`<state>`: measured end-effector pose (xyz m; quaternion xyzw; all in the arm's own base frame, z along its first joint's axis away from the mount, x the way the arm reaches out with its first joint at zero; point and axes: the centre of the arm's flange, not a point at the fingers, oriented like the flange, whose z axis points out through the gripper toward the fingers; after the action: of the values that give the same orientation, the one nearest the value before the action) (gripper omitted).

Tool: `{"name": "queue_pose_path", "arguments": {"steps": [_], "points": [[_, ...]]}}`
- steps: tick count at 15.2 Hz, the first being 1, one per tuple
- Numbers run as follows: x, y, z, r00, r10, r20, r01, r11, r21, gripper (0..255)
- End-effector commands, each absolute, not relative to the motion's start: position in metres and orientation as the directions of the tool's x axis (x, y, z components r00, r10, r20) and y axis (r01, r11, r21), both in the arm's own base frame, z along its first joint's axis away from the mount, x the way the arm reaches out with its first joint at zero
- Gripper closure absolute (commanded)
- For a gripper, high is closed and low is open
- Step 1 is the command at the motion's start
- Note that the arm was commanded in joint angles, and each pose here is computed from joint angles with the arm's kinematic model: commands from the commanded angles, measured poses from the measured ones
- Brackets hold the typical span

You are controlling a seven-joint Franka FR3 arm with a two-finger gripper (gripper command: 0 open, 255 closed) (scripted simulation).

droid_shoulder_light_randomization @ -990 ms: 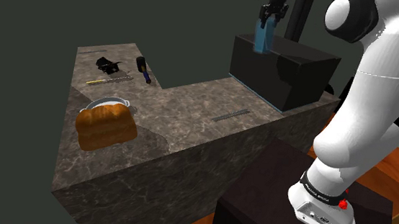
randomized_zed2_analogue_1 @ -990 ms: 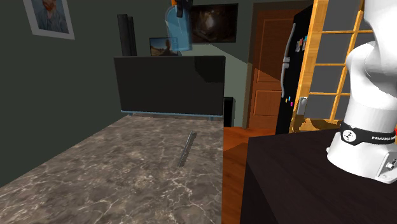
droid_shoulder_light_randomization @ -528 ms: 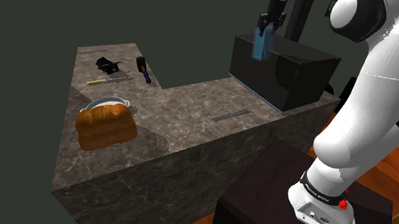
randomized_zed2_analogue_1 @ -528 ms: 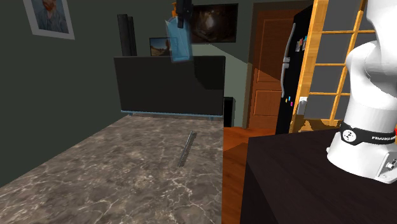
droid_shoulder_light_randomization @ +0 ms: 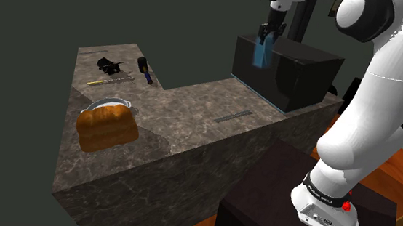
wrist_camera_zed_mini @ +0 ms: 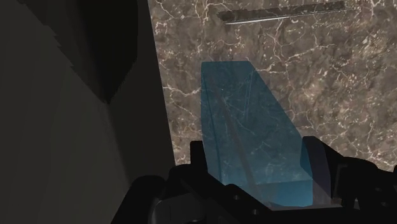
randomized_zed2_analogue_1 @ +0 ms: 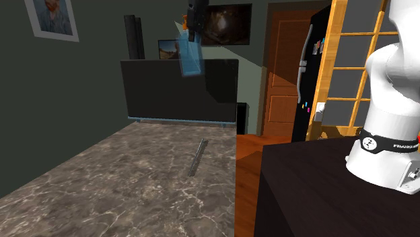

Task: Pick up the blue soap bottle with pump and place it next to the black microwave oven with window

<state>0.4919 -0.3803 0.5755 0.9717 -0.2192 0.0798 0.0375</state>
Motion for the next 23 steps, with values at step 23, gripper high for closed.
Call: {"name": "queue_pose_path", "arguments": {"steps": [23], "points": [[0.493, -0.380, 0.449, 0.891, -0.420, 0.173, -0.432, -0.901, 0.038, 255]]}}
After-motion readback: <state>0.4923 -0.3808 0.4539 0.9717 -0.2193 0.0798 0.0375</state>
